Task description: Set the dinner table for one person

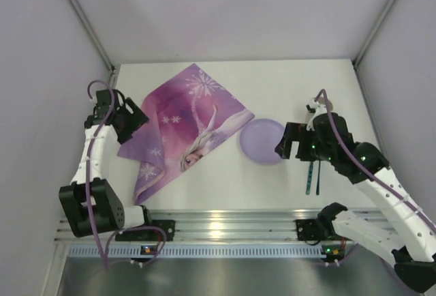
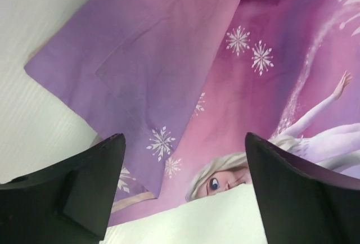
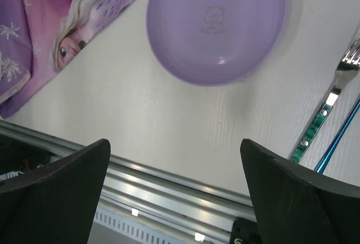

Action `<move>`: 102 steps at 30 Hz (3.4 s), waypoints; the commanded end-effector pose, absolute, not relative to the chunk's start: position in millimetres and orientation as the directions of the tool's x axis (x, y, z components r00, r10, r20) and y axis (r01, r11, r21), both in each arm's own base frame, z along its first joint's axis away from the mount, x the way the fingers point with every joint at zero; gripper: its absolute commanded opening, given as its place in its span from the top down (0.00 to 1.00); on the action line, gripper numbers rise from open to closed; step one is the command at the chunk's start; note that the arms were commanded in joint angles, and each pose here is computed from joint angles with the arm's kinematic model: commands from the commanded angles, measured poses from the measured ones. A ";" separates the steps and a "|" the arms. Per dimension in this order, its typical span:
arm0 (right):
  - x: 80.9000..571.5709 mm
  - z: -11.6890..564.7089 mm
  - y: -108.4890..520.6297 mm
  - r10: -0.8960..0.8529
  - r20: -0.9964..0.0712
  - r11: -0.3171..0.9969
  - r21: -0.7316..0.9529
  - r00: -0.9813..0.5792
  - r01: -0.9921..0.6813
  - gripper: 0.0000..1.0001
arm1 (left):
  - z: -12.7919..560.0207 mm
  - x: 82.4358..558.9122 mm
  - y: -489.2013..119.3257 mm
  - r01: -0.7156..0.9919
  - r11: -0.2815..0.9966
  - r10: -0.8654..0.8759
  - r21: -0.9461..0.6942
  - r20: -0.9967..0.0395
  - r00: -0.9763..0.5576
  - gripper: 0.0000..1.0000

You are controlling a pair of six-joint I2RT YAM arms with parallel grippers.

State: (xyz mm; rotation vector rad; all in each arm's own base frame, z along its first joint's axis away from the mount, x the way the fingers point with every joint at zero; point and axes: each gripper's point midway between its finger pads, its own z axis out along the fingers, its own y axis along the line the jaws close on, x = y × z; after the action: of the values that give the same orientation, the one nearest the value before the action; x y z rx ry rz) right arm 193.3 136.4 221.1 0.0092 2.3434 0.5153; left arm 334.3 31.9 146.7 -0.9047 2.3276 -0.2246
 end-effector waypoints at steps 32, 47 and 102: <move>455.9 150.1 236.6 -0.016 -0.500 0.926 0.318 -0.866 -0.201 0.04 | 109.6 256.8 1.4 -0.583 0.745 -0.667 -0.325 -0.387 -0.636 0.12; 463.0 56.2 262.8 0.057 -0.319 0.891 0.443 -0.946 -0.096 0.06 | 123.4 265.8 23.2 -0.640 0.719 -0.683 -0.269 -0.443 -0.581 0.12; 408.5 35.1 247.2 0.062 -0.214 0.909 0.416 -0.975 -0.033 0.42 | 15.6 324.1 117.4 -0.820 0.462 -0.870 -0.339 -0.352 -0.345 1.00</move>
State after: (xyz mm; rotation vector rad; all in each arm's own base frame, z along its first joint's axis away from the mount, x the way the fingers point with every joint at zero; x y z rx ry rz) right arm 392.3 253.8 30.6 -0.0146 2.8972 0.6608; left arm 334.9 112.5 22.0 -1.4036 2.1589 -0.2172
